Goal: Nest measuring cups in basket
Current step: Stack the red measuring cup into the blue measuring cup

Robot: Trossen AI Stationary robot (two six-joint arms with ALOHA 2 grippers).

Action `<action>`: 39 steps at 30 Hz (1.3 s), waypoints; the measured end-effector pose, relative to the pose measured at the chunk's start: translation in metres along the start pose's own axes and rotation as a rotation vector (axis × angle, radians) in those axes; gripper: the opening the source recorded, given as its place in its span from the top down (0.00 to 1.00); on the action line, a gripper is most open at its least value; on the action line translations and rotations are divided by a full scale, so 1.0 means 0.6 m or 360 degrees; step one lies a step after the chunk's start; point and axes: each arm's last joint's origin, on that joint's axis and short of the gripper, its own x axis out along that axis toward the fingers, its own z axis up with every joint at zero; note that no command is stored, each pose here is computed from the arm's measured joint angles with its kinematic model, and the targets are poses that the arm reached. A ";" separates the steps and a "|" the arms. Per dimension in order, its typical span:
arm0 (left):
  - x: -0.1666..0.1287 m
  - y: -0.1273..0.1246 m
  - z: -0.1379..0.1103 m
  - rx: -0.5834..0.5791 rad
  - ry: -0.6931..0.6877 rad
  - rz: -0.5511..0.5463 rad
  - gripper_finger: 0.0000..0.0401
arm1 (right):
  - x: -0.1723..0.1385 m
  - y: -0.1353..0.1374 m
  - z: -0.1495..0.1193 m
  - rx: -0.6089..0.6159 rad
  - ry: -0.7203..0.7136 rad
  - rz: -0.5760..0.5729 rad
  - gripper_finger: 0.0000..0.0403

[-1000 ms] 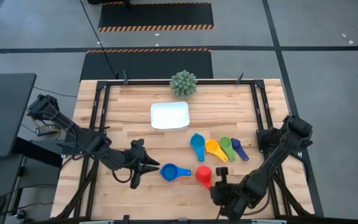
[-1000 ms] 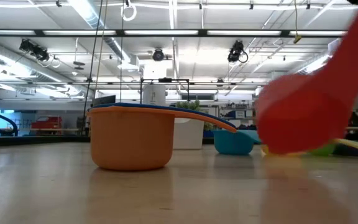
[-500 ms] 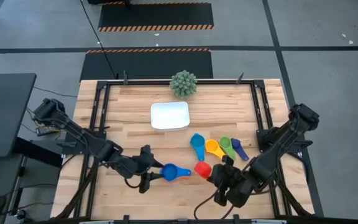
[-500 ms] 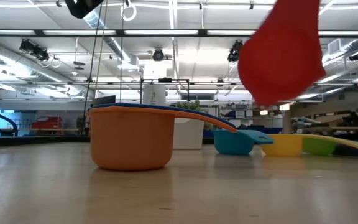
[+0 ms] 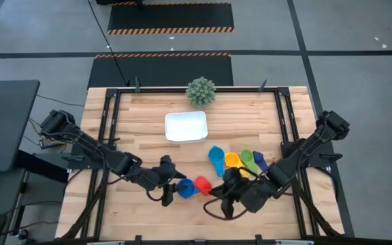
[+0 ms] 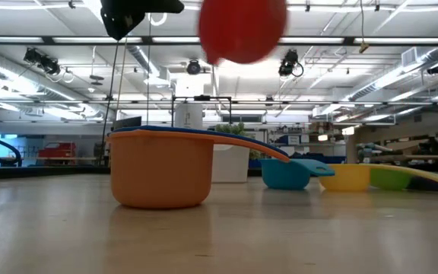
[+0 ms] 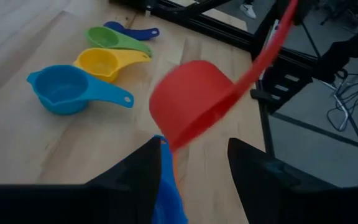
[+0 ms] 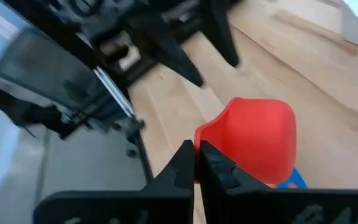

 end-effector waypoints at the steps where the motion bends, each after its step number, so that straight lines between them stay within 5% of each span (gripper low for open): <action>1: 0.001 0.001 0.001 0.0006 -0.0001 0.0006 0.52 | 0.004 0.000 0.002 0.0026 -0.0024 0.0038 0.98; 14: 0.003 0.016 -0.006 0.0221 0.0098 0.0108 0.52 | 0.029 -0.019 0.015 0.0213 -0.0110 0.0072 0.98; 28: 0.009 0.035 -0.001 0.0218 0.0131 0.0179 0.62 | 0.034 -0.018 0.032 0.0361 -0.0206 0.0113 0.98; 39: 0.011 0.038 0.002 0.0186 0.0136 0.0163 0.96 | 0.036 -0.020 0.034 0.0426 -0.0220 0.0105 0.97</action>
